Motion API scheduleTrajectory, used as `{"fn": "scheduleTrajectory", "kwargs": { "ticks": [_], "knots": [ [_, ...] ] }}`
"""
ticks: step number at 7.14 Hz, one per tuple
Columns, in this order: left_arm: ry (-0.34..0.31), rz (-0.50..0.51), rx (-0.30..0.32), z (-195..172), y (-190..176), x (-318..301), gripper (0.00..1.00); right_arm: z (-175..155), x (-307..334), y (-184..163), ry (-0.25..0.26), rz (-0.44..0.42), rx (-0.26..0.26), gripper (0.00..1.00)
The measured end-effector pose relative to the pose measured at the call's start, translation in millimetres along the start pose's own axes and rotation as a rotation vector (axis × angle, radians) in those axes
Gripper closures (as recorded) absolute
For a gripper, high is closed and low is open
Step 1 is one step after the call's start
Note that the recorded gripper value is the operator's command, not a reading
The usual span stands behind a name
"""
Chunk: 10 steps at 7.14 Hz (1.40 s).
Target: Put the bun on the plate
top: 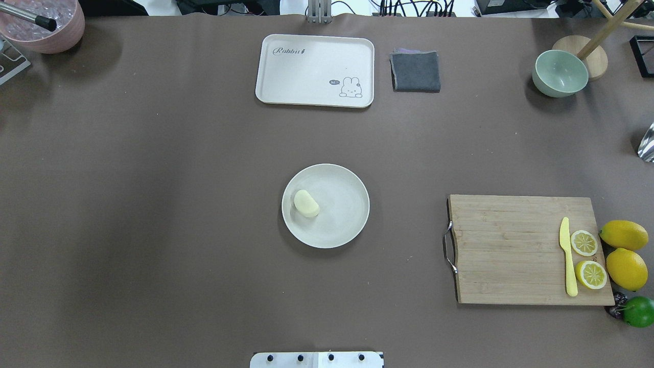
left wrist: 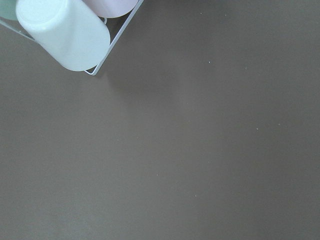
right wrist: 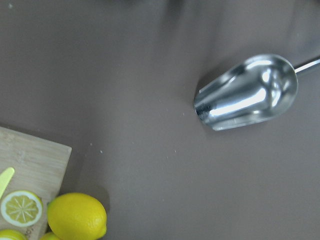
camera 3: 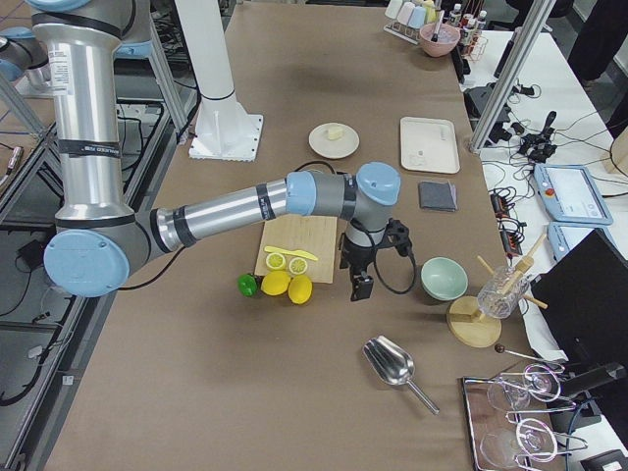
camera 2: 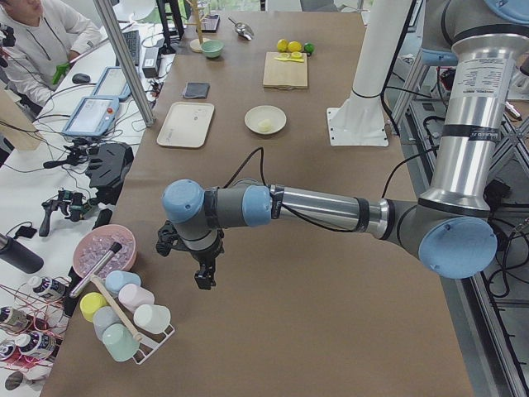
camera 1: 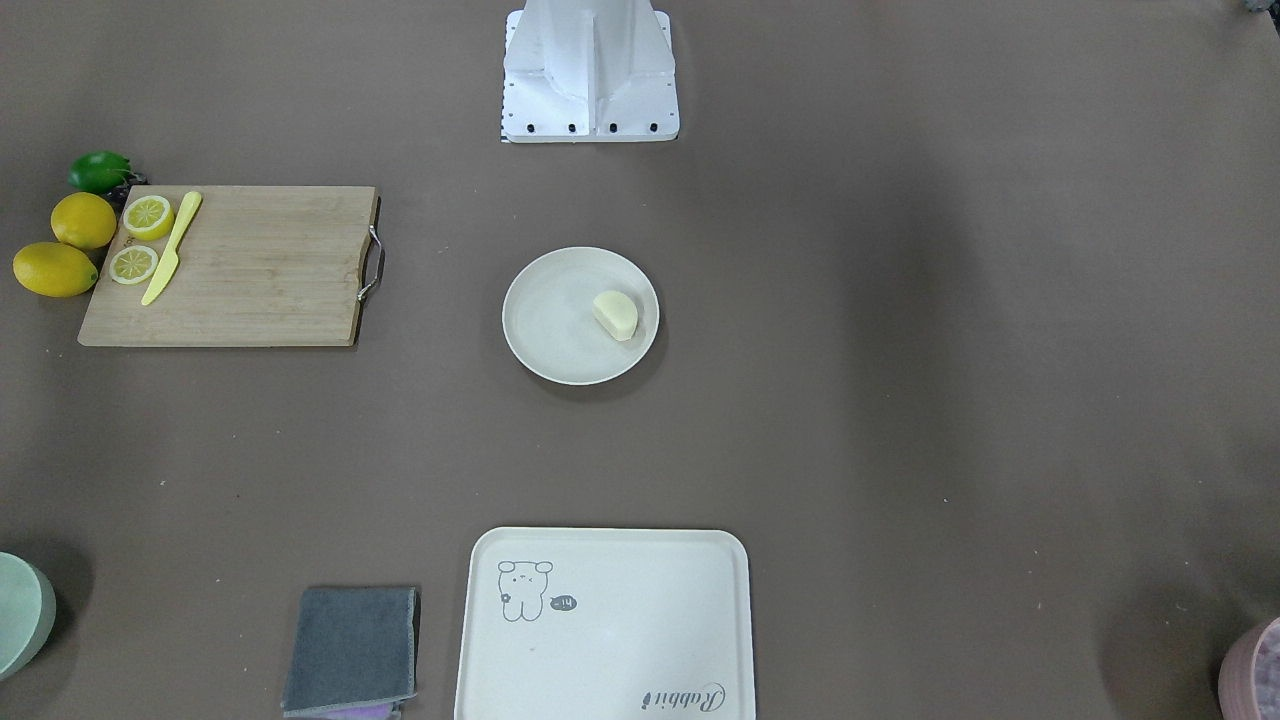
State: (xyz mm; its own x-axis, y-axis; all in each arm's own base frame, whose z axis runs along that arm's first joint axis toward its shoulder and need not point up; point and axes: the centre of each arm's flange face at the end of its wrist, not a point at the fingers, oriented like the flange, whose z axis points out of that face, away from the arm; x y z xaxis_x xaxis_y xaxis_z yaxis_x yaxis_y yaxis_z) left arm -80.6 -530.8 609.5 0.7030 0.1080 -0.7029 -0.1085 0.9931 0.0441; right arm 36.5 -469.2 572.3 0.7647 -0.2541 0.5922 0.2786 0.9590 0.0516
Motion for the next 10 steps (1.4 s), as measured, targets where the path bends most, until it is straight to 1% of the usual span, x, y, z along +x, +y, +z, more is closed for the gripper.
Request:
{"fn": "scheduleTrajectory", "kwargs": {
  "ticks": [1,2,3,4,5,7,10],
  "knots": [
    [0.0,0.001,0.001,-0.2,-0.2,0.3,0.02,18.1,17.5,27.7,-0.024,0.048,-0.047,0.0],
    [0.0,0.002,0.001,-0.1,-0.3,0.4,0.02,30.0,26.7,44.9,-0.038,0.079,-0.074,0.0],
    [0.0,0.002,0.001,0.0,-0.2,0.3,0.02,36.7,32.2,55.6,-0.047,0.099,-0.087,0.0],
    [0.0,0.002,0.0,0.3,-0.1,0.1,0.02,37.5,37.4,62.1,-0.051,0.115,-0.086,0.0],
    [0.0,0.002,0.0,0.5,0.0,-0.1,0.02,34.9,43.5,67.4,-0.053,0.131,-0.077,0.0],
    [0.0,0.002,0.0,0.5,-0.1,-0.1,0.02,30.1,50.5,67.3,-0.048,0.123,-0.03,0.0],
    [0.0,0.004,0.002,-0.4,-0.2,0.8,0.02,46.7,65.0,58.4,-0.08,0.088,0.044,0.0]
  ]
}}
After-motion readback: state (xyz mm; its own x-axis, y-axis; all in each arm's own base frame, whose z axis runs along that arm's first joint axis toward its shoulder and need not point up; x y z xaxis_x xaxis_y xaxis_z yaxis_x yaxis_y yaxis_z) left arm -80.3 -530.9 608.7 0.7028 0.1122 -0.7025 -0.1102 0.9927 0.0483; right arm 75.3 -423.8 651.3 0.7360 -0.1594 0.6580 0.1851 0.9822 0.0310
